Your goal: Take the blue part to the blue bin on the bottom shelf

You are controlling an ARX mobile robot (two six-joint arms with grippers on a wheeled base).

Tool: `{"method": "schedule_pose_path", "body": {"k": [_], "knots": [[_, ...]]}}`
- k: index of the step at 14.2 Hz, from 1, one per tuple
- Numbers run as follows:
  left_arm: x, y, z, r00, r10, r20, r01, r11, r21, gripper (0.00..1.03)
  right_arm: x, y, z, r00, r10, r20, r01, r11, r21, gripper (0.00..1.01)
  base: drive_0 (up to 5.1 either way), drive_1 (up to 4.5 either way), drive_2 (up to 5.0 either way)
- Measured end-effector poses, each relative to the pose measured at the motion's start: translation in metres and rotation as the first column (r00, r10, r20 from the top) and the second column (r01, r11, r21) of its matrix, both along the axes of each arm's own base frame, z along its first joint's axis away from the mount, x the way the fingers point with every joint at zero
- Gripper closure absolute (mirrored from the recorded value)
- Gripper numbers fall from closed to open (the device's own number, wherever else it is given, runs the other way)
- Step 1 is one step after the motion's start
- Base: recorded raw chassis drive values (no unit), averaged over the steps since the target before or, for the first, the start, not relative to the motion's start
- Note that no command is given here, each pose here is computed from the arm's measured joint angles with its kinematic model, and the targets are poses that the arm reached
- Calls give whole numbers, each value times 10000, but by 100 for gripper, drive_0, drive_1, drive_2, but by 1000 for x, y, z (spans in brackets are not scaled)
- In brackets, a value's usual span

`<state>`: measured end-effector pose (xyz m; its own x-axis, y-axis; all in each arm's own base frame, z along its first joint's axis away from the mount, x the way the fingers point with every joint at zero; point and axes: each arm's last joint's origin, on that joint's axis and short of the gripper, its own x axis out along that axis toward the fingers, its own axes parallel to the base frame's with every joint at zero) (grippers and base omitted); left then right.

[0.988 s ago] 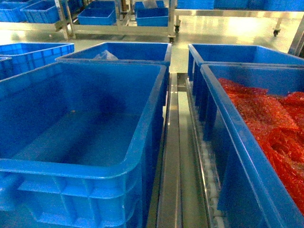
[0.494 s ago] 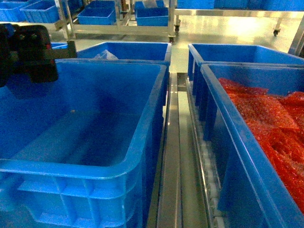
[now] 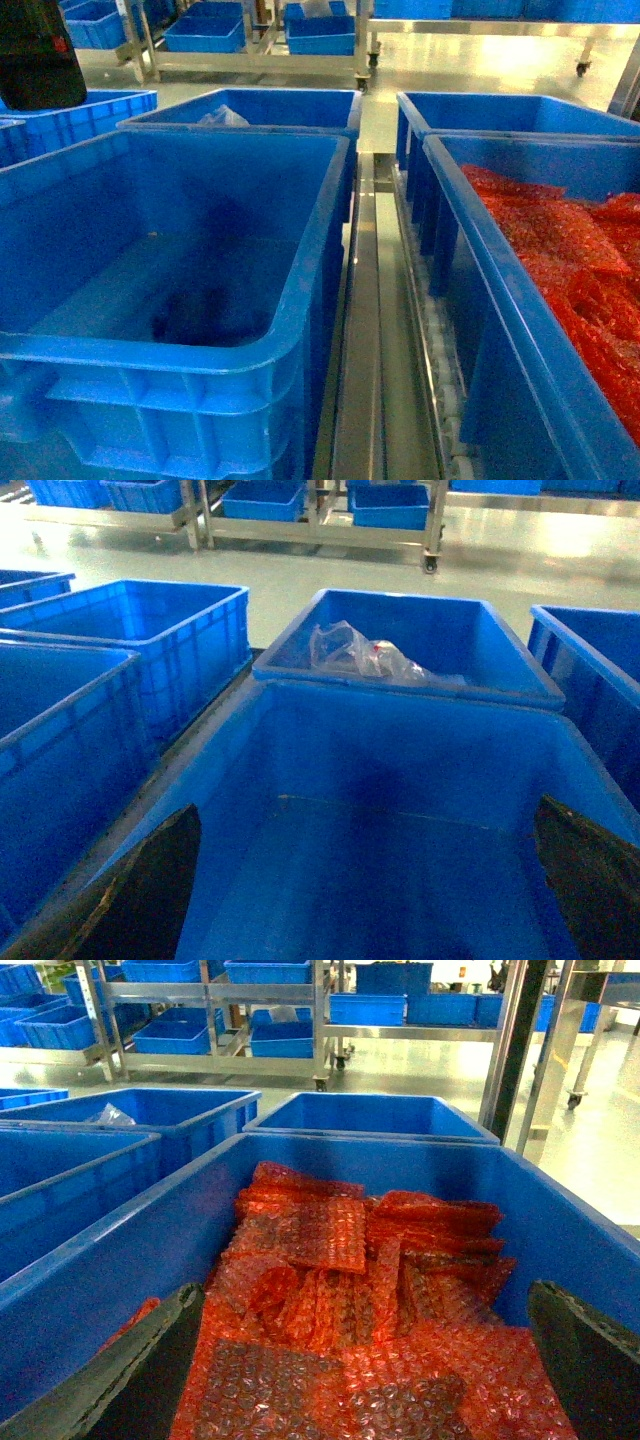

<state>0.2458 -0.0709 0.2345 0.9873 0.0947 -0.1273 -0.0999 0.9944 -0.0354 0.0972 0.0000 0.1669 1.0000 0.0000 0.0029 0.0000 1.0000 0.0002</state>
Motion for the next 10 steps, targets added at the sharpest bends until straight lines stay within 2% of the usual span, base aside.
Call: {"method": "schedule_pose_path", "body": {"k": [1, 2, 3, 5, 8, 9, 10], "knots": [[1, 0, -4, 9998, -5, -203, 7, 9999, 109, 5, 0, 0, 0, 10000, -4, -4, 4, 10000, 0, 3, 0, 0, 0], [0, 3, -7, 9958, -610, 690, 605, 9981, 86, 14, 0, 0, 0, 10000, 0, 0, 0, 10000, 0, 3, 0, 0, 0], [-14, 14, -13, 9886, -929, 1182, 917, 9957, 153, 27, 0, 0, 0, 10000, -4, -8, 4, 10000, 0, 3, 0, 0, 0], [-36, 32, -27, 9889, -845, 1223, 815, 9962, 297, 52, 0, 0, 0, 10000, -4, 4, 4, 10000, 0, 3, 0, 0, 0], [-61, 47, -42, 9888, -949, 1154, 919, 9953, 306, 92, 0, 0, 0, 10000, -4, -4, 4, 10000, 0, 3, 0, 0, 0], [-69, 52, -45, 9886, -926, 1183, 896, 9955, 311, 101, 0, 0, 0, 10000, -4, -4, 4, 10000, 0, 3, 0, 0, 0], [-75, 54, -48, 9891, -911, 1161, 881, 9956, 307, 101, 0, 0, 0, 10000, -4, -4, 4, 10000, 0, 3, 0, 0, 0]]}}
